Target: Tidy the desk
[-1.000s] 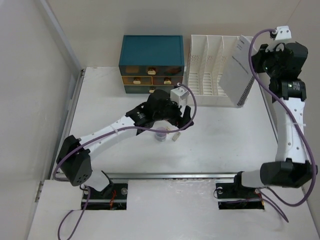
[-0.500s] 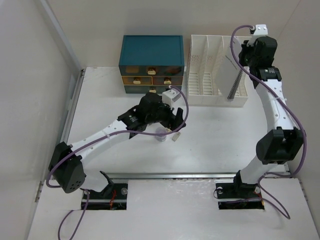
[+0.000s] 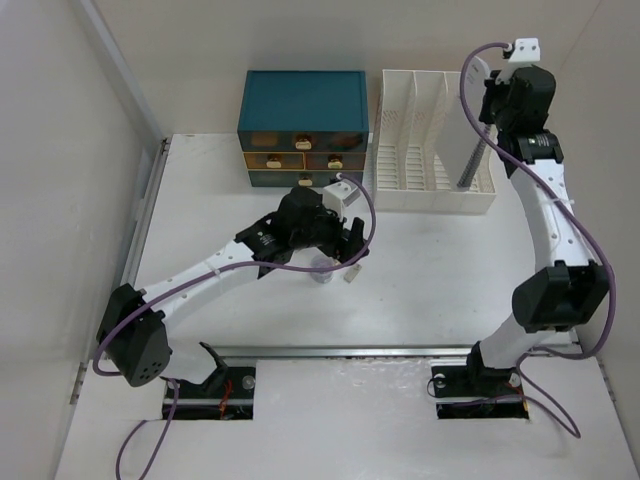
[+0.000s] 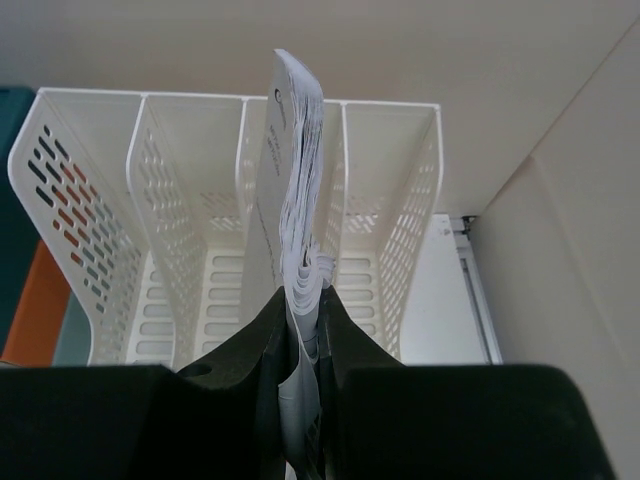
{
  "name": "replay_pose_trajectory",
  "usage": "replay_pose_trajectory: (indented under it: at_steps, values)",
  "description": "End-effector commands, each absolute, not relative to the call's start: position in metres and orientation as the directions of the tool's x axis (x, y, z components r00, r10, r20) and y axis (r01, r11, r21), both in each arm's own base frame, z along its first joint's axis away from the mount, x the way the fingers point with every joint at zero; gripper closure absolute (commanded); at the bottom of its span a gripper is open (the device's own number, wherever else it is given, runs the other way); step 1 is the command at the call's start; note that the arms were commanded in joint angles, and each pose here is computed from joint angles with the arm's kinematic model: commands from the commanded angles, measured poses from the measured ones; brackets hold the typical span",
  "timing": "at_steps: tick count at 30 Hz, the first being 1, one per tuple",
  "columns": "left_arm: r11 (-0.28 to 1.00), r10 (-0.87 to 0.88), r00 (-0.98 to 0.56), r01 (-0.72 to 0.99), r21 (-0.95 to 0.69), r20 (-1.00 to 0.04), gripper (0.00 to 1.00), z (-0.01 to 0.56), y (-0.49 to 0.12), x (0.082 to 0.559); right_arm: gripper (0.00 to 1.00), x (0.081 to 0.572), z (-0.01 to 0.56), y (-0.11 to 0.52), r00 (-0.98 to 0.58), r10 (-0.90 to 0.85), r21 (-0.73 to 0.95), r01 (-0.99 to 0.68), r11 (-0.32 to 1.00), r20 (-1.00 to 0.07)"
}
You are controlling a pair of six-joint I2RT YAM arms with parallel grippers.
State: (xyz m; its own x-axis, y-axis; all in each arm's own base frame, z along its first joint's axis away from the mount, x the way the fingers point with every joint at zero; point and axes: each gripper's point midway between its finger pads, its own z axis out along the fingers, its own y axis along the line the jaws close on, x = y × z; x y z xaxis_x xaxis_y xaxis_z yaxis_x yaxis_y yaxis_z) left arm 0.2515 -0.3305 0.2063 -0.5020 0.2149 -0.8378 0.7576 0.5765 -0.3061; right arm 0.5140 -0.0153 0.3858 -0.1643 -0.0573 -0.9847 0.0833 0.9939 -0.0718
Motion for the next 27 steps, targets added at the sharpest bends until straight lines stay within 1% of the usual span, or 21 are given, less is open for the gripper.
replay_pose_trajectory:
  at_steps: [1,7,11,13,14,19,21,26,27]
  values:
    - [0.566,0.188,-0.454,0.775,-0.281,-0.871,0.19,0.224,-0.328,0.252,1.00,0.487,0.476,-0.027,0.075,-0.084,-0.071,0.168,0.983,-0.994]
    - [0.566,0.188,-0.454,0.775,-0.281,-0.871,0.18,0.223,-0.327,0.251,1.00,0.489,0.476,-0.035,0.069,-0.094,-0.079,0.197,0.977,-0.993]
    - [0.565,0.183,-0.448,0.776,-0.280,-0.875,0.17,0.225,-0.327,0.252,1.00,0.509,0.459,-0.032,0.035,-0.094,-0.087,0.177,0.980,-0.995]
    - [0.565,0.183,-0.448,0.776,-0.280,-0.875,0.17,0.225,-0.327,0.252,1.00,0.526,0.437,-0.030,-0.006,-0.095,-0.094,0.161,0.982,-0.995]
    - [0.565,0.183,-0.448,0.776,-0.280,-0.875,0.17,0.225,-0.327,0.252,1.00,0.531,0.442,-0.030,0.004,-0.095,-0.093,0.162,0.983,-0.996]
    - [0.572,0.181,-0.448,0.772,-0.276,-0.876,0.17,0.224,-0.325,0.251,1.00,0.571,0.410,-0.027,-0.034,-0.077,-0.081,0.147,0.986,-0.996]
    - [0.579,0.180,-0.447,0.768,-0.273,-0.876,0.16,0.224,-0.324,0.253,1.00,0.578,0.410,-0.027,-0.025,-0.077,-0.080,0.148,0.986,-0.997]
    - [0.579,0.180,-0.447,0.768,-0.273,-0.876,0.16,0.224,-0.324,0.253,1.00,0.601,0.382,-0.020,-0.061,-0.069,-0.076,0.135,0.988,-0.996]
    - [0.581,0.185,-0.452,0.767,-0.274,-0.872,0.16,0.221,-0.325,0.253,1.00,0.602,0.385,-0.022,-0.047,-0.068,-0.074,0.145,0.987,-0.997]
